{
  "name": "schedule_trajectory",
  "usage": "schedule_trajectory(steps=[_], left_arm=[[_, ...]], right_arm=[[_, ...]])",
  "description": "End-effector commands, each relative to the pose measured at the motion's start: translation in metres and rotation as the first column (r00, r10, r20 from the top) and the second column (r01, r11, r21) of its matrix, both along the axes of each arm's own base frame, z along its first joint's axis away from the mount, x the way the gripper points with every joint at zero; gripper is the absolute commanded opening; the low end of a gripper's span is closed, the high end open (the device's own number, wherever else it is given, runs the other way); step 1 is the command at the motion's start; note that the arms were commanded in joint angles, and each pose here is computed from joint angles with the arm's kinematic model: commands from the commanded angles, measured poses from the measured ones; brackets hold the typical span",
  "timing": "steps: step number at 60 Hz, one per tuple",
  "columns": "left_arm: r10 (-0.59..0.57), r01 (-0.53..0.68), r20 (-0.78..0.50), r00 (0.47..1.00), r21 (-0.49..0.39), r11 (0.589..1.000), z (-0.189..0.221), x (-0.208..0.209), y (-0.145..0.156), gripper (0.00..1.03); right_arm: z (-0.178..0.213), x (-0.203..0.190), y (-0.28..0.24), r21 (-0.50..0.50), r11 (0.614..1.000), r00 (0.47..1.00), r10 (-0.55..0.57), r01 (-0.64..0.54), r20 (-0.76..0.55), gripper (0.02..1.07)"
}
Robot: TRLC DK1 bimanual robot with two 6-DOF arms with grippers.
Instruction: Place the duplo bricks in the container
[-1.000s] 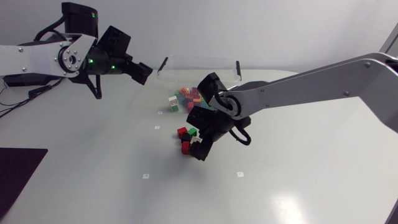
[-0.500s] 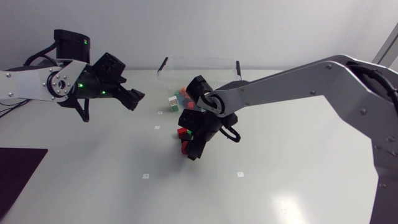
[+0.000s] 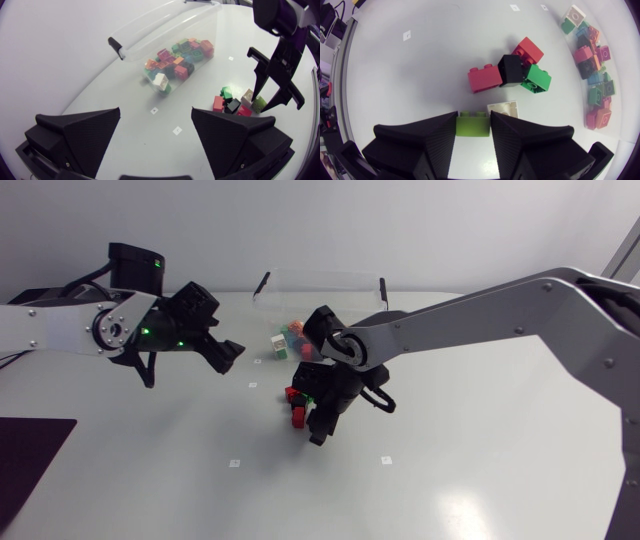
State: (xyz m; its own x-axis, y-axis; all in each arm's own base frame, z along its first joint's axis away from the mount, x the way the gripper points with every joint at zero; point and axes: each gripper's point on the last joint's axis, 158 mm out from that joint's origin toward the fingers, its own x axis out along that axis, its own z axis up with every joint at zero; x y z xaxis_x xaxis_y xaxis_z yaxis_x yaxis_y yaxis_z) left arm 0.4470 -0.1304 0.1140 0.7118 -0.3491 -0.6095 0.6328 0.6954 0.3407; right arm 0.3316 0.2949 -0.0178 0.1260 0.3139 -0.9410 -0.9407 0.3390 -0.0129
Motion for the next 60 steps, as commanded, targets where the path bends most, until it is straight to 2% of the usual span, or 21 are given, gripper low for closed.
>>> schedule_trajectory(steps=[1,15,24,38,60], left_arm=[[-0.064,0.066,-0.07,0.995,0.038,0.997,-0.038,-0.011,-0.014,0.99],[-0.168,0.182,-0.155,0.974,0.081,0.98,-0.098,-0.018,-0.041,0.99],[-0.219,0.241,-0.182,0.959,0.105,0.965,-0.125,-0.018,-0.053,0.99],[-0.281,0.301,-0.168,0.945,0.102,0.948,-0.136,-0.017,-0.075,0.99],[-0.326,0.337,-0.122,0.937,0.084,0.938,-0.136,0.003,-0.102,0.99]], right_arm=[[0.016,-0.004,-0.009,0.001,1.0,1.0,0.009,-0.009,0.02,0.35],[0.054,0.006,-0.021,0.05,0.998,0.997,-0.03,0.026,0.075,0.35],[0.089,0.02,-0.022,0.13,0.989,0.99,-0.082,0.067,0.113,0.35],[0.147,0.055,-0.026,0.279,0.95,0.968,-0.194,0.144,0.16,0.35],[0.196,0.084,-0.025,0.411,0.892,0.944,-0.28,0.188,0.174,0.35]])
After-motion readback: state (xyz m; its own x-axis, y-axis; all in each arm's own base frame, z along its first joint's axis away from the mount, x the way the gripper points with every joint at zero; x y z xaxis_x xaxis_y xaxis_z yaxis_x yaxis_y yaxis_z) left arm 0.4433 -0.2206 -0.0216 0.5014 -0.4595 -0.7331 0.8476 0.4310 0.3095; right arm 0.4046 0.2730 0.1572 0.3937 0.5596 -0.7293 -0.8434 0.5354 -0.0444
